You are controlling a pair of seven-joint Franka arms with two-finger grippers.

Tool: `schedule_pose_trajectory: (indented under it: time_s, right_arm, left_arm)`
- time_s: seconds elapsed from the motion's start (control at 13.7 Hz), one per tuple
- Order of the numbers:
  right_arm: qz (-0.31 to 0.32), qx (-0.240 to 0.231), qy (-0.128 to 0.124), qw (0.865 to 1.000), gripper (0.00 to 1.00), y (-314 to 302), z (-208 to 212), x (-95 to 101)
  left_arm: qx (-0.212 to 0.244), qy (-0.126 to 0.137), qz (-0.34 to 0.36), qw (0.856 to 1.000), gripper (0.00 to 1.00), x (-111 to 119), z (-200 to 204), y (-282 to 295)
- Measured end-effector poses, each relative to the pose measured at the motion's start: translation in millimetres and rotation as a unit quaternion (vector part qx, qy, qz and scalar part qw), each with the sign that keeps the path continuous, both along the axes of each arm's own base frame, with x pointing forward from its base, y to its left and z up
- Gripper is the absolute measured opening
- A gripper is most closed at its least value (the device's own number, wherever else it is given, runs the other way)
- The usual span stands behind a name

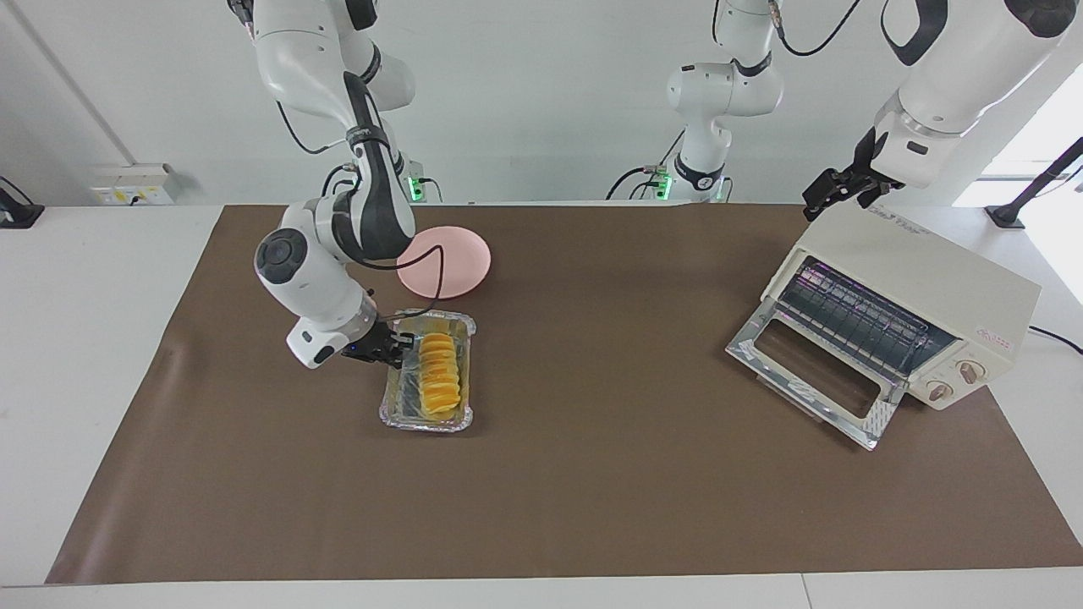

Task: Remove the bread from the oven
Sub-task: 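Grasp the bread rolls in the tray with the right gripper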

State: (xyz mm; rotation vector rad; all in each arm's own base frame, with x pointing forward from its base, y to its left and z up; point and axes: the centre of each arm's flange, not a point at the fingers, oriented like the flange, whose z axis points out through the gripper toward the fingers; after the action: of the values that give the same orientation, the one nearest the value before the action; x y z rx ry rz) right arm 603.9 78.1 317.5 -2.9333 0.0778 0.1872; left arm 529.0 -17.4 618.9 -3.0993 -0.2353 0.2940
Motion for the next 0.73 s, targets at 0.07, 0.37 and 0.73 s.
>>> schedule_pose_trajectory:
  time_s: [0.07, 0.37, 0.73]
  right_arm:
    - [0.003, 0.0, -0.002, 1.0, 0.07, 3.9, 1.0, -0.1]
    - [0.015, -0.006, -0.032, 0.999, 0.54, 15.0, 37.7, 12.4]
    - [-0.01, -0.031, -0.059, 0.998, 1.0, 78.1, 38.7, 14.3]
  left_arm:
    - [0.0, 0.0, -0.003, 1.0, 1.0, 0.0, -0.3, -0.6]
    - [-0.001, -0.001, -0.008, 1.0, 1.0, -0.6, 0.4, -5.3]
    - [-0.001, -0.004, -0.005, 1.0, 1.0, -2.4, 4.0, -2.5]
